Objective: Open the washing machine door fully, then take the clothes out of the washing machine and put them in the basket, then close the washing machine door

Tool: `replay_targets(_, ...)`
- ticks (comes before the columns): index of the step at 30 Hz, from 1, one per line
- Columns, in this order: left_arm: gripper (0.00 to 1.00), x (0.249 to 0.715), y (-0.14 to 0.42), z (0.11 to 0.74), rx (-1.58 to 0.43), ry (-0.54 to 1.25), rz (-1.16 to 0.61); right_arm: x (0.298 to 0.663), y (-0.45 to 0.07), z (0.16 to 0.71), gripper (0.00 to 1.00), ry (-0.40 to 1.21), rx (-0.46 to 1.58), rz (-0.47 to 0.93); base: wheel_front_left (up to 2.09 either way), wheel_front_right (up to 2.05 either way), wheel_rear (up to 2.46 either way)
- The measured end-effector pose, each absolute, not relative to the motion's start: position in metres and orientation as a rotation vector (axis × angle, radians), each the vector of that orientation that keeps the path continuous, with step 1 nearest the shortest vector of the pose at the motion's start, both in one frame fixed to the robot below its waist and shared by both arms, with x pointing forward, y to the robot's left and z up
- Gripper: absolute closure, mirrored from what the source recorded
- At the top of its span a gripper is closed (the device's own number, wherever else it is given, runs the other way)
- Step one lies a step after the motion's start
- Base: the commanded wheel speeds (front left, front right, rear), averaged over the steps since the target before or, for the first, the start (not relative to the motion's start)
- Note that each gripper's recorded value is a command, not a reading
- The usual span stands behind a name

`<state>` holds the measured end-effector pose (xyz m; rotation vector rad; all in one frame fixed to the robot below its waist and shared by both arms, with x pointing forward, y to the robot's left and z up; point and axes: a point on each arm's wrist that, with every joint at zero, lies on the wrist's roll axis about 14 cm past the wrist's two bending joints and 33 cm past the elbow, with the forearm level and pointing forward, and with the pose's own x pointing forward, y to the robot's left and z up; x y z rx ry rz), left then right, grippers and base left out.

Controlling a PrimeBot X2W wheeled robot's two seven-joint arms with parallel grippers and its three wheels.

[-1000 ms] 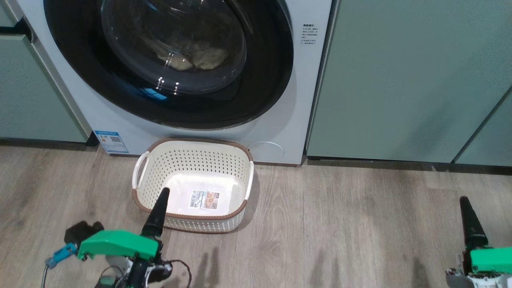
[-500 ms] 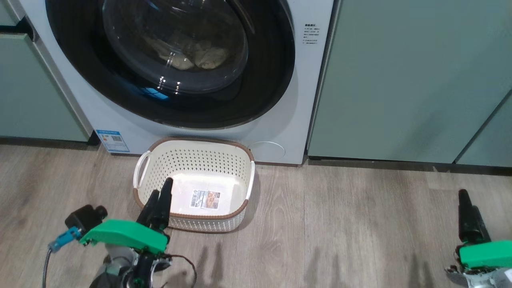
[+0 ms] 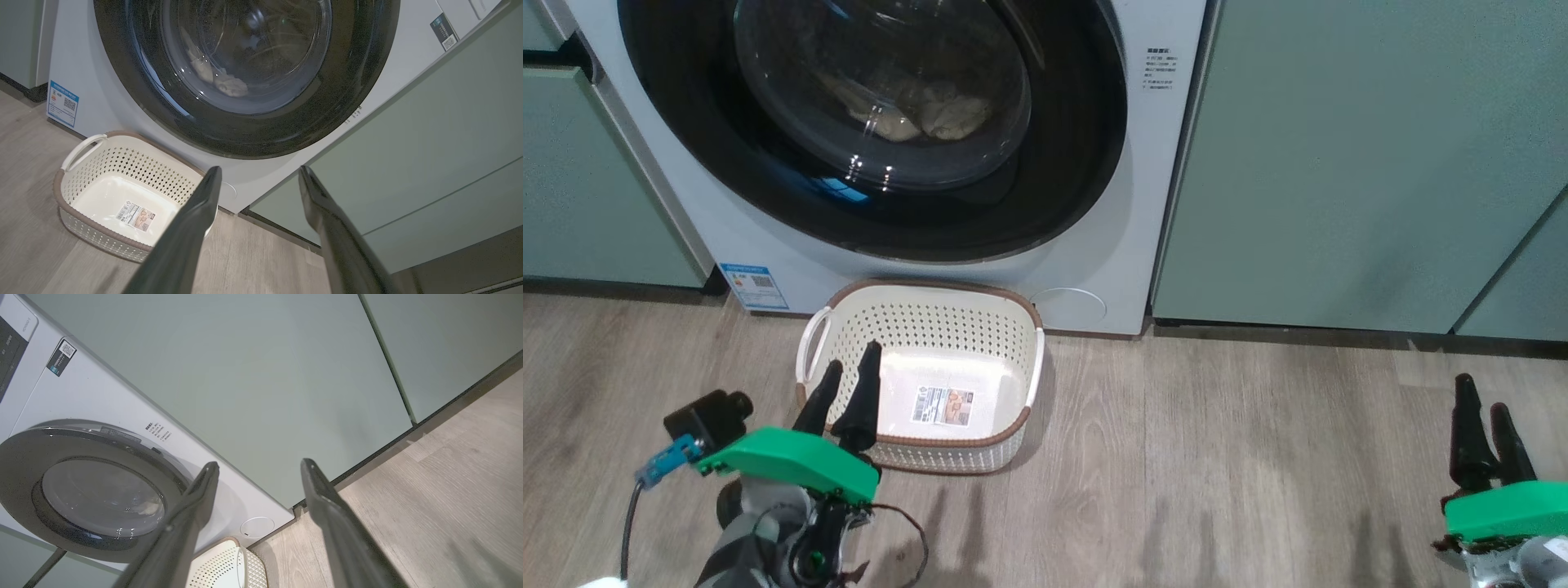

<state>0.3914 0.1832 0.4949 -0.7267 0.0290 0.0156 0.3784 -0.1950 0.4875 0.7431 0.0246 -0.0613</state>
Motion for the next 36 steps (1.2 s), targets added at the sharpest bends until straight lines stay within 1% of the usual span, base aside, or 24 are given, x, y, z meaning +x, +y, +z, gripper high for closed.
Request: replay_targets(36,0.00,0.405,0.180,0.520,-0.279,-0.072,-0.033,0.388,-0.187,0.514,0.00,-0.073,0.280,0.007,0.00,0.00,0.00)
